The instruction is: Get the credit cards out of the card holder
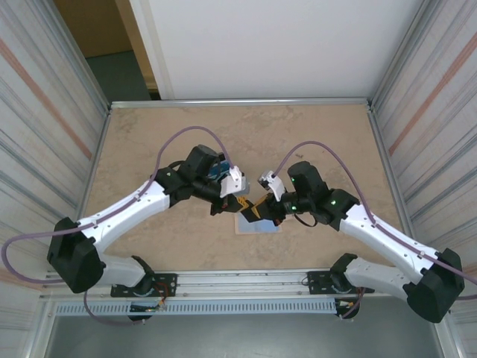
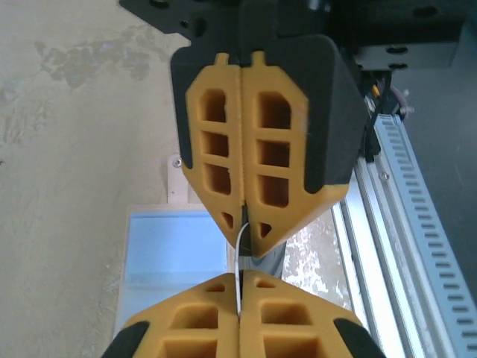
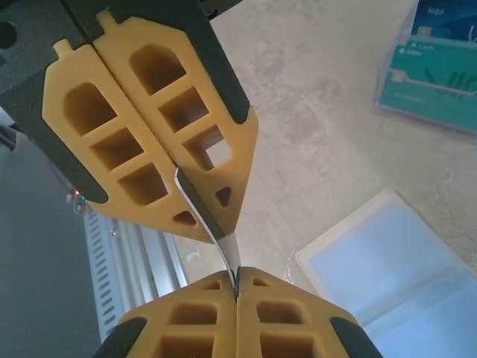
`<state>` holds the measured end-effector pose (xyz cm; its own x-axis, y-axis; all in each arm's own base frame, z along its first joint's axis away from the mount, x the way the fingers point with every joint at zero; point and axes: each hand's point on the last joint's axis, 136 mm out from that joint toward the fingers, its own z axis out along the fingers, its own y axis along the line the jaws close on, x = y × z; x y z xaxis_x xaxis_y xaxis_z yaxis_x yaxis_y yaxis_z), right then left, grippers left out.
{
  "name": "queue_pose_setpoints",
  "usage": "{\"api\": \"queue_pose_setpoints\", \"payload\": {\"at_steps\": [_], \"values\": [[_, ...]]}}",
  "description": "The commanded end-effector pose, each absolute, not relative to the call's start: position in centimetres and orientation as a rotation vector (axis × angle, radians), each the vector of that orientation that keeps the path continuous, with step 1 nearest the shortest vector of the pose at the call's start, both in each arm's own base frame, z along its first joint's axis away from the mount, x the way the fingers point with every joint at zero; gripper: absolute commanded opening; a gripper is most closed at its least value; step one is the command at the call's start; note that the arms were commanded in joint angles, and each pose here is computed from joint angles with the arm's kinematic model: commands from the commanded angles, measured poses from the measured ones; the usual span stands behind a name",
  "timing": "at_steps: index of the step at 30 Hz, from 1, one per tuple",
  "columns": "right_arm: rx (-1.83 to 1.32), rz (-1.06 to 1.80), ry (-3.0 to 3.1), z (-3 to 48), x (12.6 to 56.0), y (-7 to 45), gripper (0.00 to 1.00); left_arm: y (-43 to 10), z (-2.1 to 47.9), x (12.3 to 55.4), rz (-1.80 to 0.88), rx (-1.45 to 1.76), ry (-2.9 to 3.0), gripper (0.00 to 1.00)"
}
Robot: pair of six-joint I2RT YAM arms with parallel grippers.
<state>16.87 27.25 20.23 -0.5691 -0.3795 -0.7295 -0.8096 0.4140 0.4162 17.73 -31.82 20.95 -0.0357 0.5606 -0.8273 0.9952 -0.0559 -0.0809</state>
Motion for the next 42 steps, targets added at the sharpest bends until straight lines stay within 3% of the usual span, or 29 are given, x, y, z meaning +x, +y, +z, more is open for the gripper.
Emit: {"api": "queue_pose_setpoints", "payload": {"at_steps": [1, 2, 7, 14, 21, 27, 34, 39, 42], "values": [[-1.018, 1.047, 2.062, 22.1, 17.3, 27.8, 0.0, -32.1, 22.0, 17.4, -0.975, 1.69, 1.597, 0.0], [-0.998, 1.024, 2.065, 22.1, 17.7, 27.7, 0.02, -31.9, 22.0, 17.6, -0.962, 1.681, 1.603, 0.0], [-0.865, 0.921, 2.04, 22.6, 19.3, 26.1, 0.6, -31.1, 22.1, 18.5, -0.879, 1.57, 1.638, 0.0], [-0.608, 0.923, 1.962, 24.4, 21.0, 23.6, 0.85, -29.6, 23.4, 20.3, -0.857, 1.232, 1.688, 0.0], [-0.465, 1.119, 1.857, 25.7, 21.2, 23.6, 0.96, -28.1, 26.5, 21.4, -0.966, 0.837, 1.648, 0.0], [-0.518, 1.299, 1.794, 26.2, 20.5, 25.6, 0.96, -27.9, 28.0, 20.8, -1.102, 0.712, 1.614, 0.0], [-0.653, 1.451, 1.687, 28.1, 19.2, 27.9, 0.86, -28.4, 28.9, 20.2, -1.257, 0.646, 1.571, 0.0], [-0.706, 1.48, 1.656, 28.8, 18.9, 28.8, 0.71, -28.8, 29.5, 20.1, -1.314, 0.631, 1.542, 0.0], [-0.724, 1.49, 1.67, 28.4, 19.0, 29.5, 0.54, -28.9, 29.8, 20.0, -1.324, 0.635, 1.532, 0.0]]}}
